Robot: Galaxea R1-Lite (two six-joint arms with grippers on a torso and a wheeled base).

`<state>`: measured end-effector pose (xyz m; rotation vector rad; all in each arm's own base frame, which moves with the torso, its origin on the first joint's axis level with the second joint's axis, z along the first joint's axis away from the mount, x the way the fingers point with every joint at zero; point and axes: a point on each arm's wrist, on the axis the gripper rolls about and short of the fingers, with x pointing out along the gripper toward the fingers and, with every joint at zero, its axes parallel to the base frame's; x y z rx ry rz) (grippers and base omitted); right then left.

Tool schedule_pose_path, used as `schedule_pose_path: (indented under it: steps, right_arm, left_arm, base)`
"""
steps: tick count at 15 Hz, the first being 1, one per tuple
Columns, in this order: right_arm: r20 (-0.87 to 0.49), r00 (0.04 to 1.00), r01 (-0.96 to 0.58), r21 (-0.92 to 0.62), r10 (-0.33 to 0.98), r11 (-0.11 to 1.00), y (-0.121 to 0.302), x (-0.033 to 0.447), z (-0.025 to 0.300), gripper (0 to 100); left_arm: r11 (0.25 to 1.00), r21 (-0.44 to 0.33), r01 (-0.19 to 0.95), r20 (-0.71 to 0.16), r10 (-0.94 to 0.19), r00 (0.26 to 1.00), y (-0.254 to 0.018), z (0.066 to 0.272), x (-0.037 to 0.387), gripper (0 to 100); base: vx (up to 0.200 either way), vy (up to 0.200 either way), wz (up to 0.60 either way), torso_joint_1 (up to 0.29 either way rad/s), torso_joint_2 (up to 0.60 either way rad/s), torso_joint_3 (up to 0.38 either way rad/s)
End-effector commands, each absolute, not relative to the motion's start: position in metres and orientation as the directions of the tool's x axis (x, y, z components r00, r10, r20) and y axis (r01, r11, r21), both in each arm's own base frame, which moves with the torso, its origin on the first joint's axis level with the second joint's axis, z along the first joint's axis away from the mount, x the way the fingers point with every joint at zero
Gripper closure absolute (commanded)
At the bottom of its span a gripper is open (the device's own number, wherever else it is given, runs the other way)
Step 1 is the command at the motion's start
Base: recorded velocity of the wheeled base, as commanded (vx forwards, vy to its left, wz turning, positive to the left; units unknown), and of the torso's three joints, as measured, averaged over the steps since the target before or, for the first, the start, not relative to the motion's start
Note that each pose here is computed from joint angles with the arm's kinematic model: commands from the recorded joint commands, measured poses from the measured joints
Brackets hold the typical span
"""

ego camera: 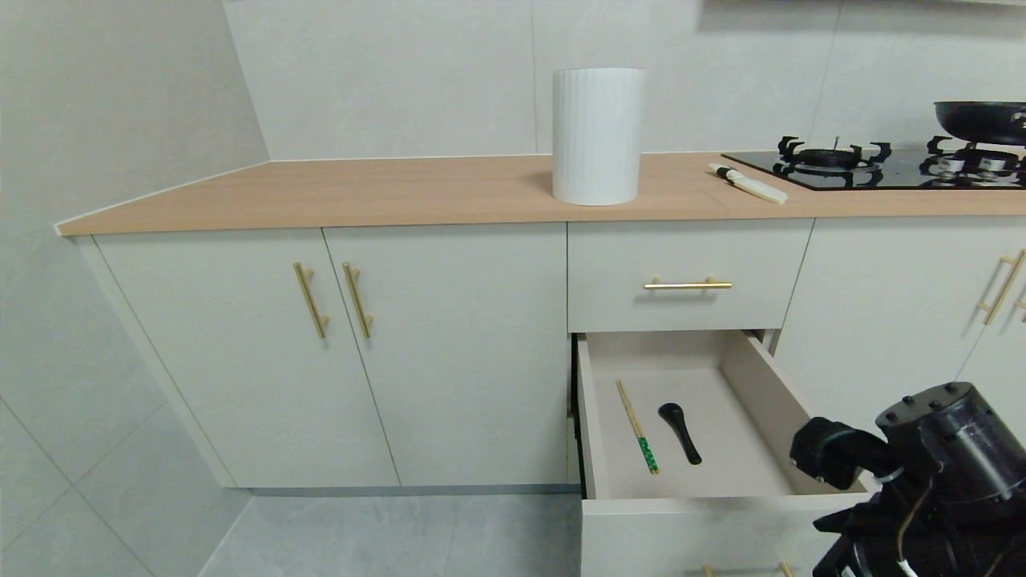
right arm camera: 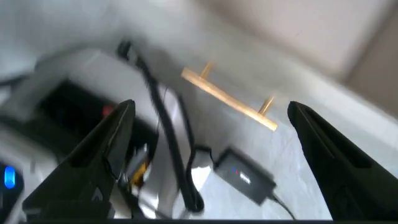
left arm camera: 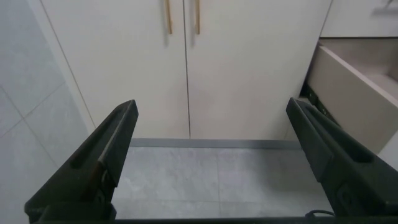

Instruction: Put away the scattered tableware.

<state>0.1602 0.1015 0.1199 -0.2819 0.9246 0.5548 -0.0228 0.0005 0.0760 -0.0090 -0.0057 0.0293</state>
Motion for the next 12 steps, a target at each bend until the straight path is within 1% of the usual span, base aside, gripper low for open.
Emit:
schedule_pose_path:
  steps: [1,3,8,12]
  right_arm:
    - [-0.840,0.432,-0.602,0.002,0.327,0.799,0.103,0.154,0.115,0]
    - [-0.879,0.372,-0.630,-0.003,0.298,0.777,0.107,0.154,0.105,0]
    - [-0.931,0.292,-0.603,0.000,0.221,0.797,0.117,0.172,0.079,0]
    - [-0.934,0.342,-0.415,-0.048,0.107,0.908,0.128,0.198,0.071,0]
  left_arm:
    - [0.999,-0.009,-0.031,0.006,0.031,1.000,0.000,0.076,-0.023,0]
    - [0.999,-0.009,-0.031,0.006,0.031,1.000,0.000,0.076,-0.023,0]
    - [1.000,-0.009,-0.029,0.006,0.029,1.000,0.001,0.076,-0.023,0]
    - [1.000,-0.009,-0.029,0.006,0.029,1.000,0.001,0.076,-0.023,0]
  base:
    - [0.000,0.000,0.00,0.000,0.00,0.000]
    - [0.000,0.000,0.00,0.000,0.00,0.000]
    - [0.000,0.000,0.00,0.000,0.00,0.000]
    - [0.000,0.000,0.00,0.000,0.00,0.000]
